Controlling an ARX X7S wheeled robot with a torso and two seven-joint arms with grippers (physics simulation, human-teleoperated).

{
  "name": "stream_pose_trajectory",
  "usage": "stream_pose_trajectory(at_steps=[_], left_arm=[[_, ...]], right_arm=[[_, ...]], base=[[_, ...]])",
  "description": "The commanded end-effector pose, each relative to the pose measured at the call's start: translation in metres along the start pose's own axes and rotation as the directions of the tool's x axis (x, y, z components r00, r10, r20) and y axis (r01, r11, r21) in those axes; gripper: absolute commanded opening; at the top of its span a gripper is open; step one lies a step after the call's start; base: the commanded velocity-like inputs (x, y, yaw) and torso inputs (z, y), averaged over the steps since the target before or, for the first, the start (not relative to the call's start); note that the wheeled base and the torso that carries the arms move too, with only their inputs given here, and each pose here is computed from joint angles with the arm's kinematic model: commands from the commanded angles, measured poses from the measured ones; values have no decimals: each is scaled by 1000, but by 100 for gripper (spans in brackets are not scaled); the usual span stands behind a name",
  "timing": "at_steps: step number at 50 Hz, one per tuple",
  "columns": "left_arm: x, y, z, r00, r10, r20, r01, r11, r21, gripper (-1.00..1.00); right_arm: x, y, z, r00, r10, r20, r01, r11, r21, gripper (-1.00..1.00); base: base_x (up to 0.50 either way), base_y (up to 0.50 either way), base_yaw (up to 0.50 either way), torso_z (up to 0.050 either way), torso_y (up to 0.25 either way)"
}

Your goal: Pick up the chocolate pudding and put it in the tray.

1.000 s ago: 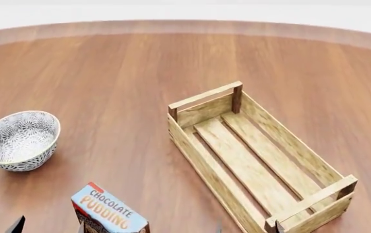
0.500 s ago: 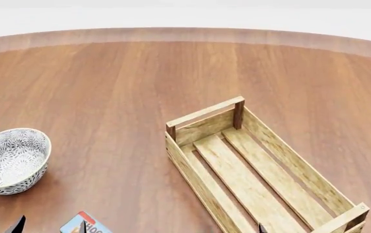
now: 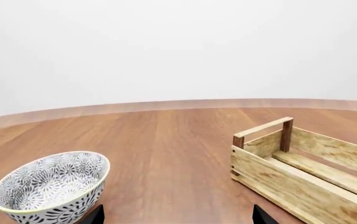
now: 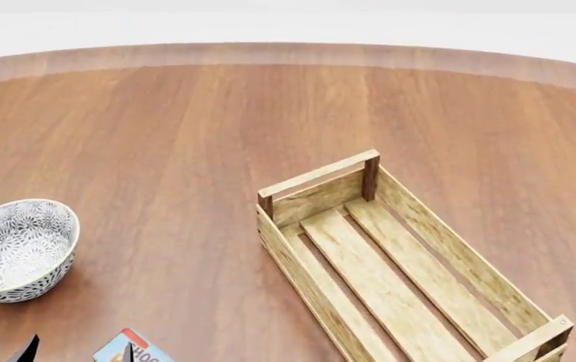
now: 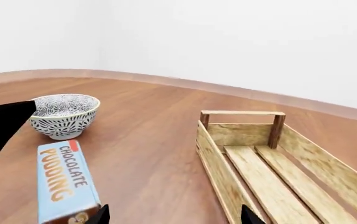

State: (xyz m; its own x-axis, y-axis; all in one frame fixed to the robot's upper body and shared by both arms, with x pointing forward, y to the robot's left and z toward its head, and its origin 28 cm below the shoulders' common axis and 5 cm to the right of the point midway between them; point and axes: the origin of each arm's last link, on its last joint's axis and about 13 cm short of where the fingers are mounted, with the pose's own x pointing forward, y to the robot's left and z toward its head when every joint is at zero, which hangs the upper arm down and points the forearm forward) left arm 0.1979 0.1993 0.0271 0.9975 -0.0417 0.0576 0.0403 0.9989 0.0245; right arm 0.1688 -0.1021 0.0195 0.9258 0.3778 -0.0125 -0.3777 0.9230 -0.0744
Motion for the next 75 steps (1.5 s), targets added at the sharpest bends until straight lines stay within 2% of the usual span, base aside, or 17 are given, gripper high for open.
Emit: stream_pose_trajectory(at_steps=[1,7,12,28,34,37,51,61,70,75], left_arm=[[0,1,1,1000,3,0,-3,1000,-2,100],[0,1,0,1000,3,-3,-3,1000,-4,100],[0,2,-1,1000,4,-5,-4,1000,-5,100],[0,1,-1,1000,4,-4,-4,1000,-5,100],[1,1,-1,1000,4,-5,-4,1000,-4,100],[1,0,-2,1000,4,-5,-4,1000,-2,100],[0,0,-1,1000,0,-5,0,1000,2,100],[1,-1,-3,1000,0,-6,0,1000,2,100],[0,-1,-1,1000,2,-9,-2,1000,2,100],[1,-1,-2,1000,0,-10,0,1000,3,100]], right_arm=[[-15,4,4,995,97,-22,-97,995,-21,100],[-21,7,9,992,124,-4,-124,992,-35,100],[-27,12,5,978,198,-68,-201,978,-53,100],[-14,18,-14,962,242,-130,-249,968,-43,100],[-4,17,-21,965,232,-119,-236,971,-28,100],[3,16,-27,975,192,-109,-197,979,-43,100],[24,21,-39,986,159,-52,-159,987,6,100],[23,33,-46,962,245,-120,-246,969,2,100],[24,35,-48,959,251,-134,-252,968,9,100],[29,35,-49,966,234,-105,-234,972,19,100]], base=[[0,0,0,0,0],[0,0,0,0,0],[0,0,0,0,0],[0,0,0,0,0],[0,0,0,0,0],[0,0,0,0,0],[0,0,0,0,0],[0,0,0,0,0],[0,0,0,0,0],[0,0,0,0,0]])
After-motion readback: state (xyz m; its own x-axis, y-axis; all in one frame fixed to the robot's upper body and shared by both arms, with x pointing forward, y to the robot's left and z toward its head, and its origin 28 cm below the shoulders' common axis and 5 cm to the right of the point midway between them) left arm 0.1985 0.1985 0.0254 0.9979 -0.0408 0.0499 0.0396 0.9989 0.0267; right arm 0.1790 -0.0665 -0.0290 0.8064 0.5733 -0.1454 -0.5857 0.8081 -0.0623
